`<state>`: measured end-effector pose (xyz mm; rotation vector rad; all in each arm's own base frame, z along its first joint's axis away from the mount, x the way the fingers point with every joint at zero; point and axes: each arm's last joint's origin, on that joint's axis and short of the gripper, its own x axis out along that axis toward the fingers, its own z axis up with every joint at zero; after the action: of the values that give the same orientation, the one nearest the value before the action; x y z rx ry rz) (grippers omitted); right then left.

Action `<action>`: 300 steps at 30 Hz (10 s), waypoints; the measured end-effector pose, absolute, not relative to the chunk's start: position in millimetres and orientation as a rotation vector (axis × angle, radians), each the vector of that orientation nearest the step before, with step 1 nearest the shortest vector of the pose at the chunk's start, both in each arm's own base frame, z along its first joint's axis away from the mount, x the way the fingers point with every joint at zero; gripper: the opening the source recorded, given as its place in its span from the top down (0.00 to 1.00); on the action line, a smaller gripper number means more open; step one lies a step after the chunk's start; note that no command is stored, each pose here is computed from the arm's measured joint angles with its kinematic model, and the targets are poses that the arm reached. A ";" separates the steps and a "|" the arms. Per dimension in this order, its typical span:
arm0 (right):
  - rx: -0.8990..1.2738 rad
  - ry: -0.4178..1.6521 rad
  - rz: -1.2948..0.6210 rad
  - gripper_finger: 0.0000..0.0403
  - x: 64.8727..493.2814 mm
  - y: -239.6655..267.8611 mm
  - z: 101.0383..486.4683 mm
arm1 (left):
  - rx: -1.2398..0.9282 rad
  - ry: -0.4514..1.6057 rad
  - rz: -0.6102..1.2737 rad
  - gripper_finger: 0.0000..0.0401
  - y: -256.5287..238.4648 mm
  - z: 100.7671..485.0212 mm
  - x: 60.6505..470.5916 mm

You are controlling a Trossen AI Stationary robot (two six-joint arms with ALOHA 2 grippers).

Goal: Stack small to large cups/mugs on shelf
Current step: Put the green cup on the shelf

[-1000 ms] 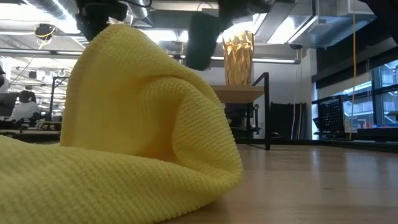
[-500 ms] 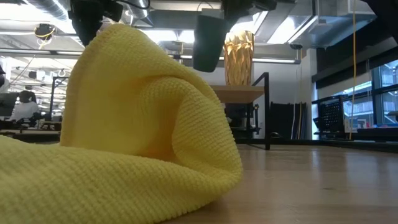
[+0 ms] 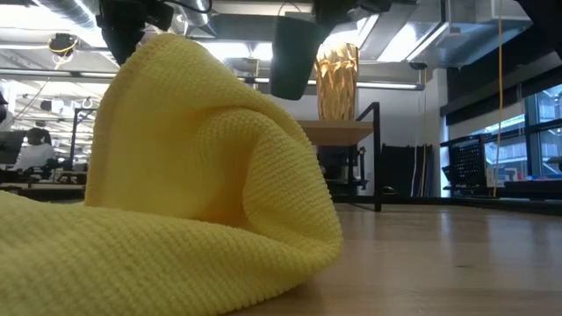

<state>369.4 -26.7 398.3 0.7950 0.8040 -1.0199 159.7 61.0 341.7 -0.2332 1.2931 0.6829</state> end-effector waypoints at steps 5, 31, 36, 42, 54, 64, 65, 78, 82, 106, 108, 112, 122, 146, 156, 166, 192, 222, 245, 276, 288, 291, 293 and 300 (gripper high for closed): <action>0.793 0.803 -1.023 0.98 369.4 -27.3 398.2 | -0.233 1.294 0.682 1.00 61.0 341.6 159.7; 0.958 1.149 -0.744 0.98 378.8 91.1 345.0 | -0.266 1.297 0.629 1.00 59.4 341.3 160.4; 0.978 1.135 -0.699 0.98 393.6 90.4 316.6 | -0.264 1.282 0.594 1.00 53.1 341.5 164.1; 0.977 1.029 -0.588 0.98 412.5 75.9 309.7 | -0.262 1.252 0.511 1.00 37.6 342.0 171.1; 0.852 1.145 -0.580 0.98 421.8 65.1 284.2 | -0.227 1.158 0.317 1.00 0.1 345.0 185.2; 0.864 1.129 -0.538 0.98 436.4 65.1 269.1 | -0.238 1.153 0.313 1.00 -7.4 345.1 185.0; 0.863 1.132 -0.543 0.98 436.4 64.1 268.6 | -0.240 1.150 0.313 1.00 -7.4 345.2 185.2; 0.864 1.175 -0.536 0.97 445.7 65.3 248.5 | -0.246 1.117 0.308 1.00 -7.5 346.2 188.8; 0.848 1.153 -0.503 0.94 448.2 65.6 254.1 | -0.245 1.117 0.309 1.00 -7.5 346.2 188.8; 0.785 1.001 -0.398 0.83 459.9 65.1 281.4 | -0.272 1.117 0.254 1.00 -15.6 346.6 189.4; 0.753 0.944 -0.383 0.82 461.7 64.4 296.4 | -0.276 1.085 0.225 1.00 -18.9 348.1 192.4; 0.678 0.802 -0.354 0.80 461.6 62.2 337.8 | -0.234 1.011 0.198 1.00 -24.6 351.5 198.0; 0.549 0.525 -0.389 0.79 419.8 68.8 415.4 | -0.268 0.962 0.112 1.00 -31.6 355.0 202.9; 0.444 0.255 -0.511 0.79 296.7 119.0 501.1 | 0.228 1.016 -0.313 0.68 -101.8 303.9 265.4; 0.468 0.282 -0.552 0.79 284.8 121.6 497.6 | 0.393 0.949 -0.419 0.68 -118.9 286.9 286.5; 0.489 0.286 -0.531 0.79 281.1 129.3 497.2 | 0.415 1.064 -0.402 0.68 -108.0 269.8 293.8; 0.483 0.311 -0.549 0.79 279.0 128.0 494.0 | 0.477 1.120 -0.298 0.70 -99.6 243.7 290.9; 0.456 0.229 -0.658 0.79 226.5 129.3 503.5 | 0.393 1.057 -0.149 0.99 -39.1 357.6 304.7; 0.519 0.176 -0.711 0.79 218.7 144.6 485.0 | 0.247 0.980 0.096 1.00 93.8 404.1 341.2; 0.531 0.168 -0.715 0.79 218.8 144.5 485.1 | 0.048 1.030 0.087 0.99 139.2 395.3 365.7; 0.521 0.172 -0.713 0.79 218.8 144.6 485.0 | 0.036 1.075 0.081 0.99 141.3 384.7 370.8; 0.526 0.183 -0.708 0.79 218.9 144.8 484.7 | 0.042 1.070 0.085 0.98 142.4 382.6 373.7; 0.527 0.184 -0.707 0.79 218.9 144.8 484.7 | 0.045 1.068 0.091 0.98 142.7 383.0 373.6; 0.522 0.188 -0.706 0.79 218.9 144.9 484.7 | 0.056 1.076 0.112 0.98 142.9 384.1 372.1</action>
<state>218.9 144.9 484.7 0.5217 0.1876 -0.7059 372.1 142.9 384.1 0.0557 1.0761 0.1118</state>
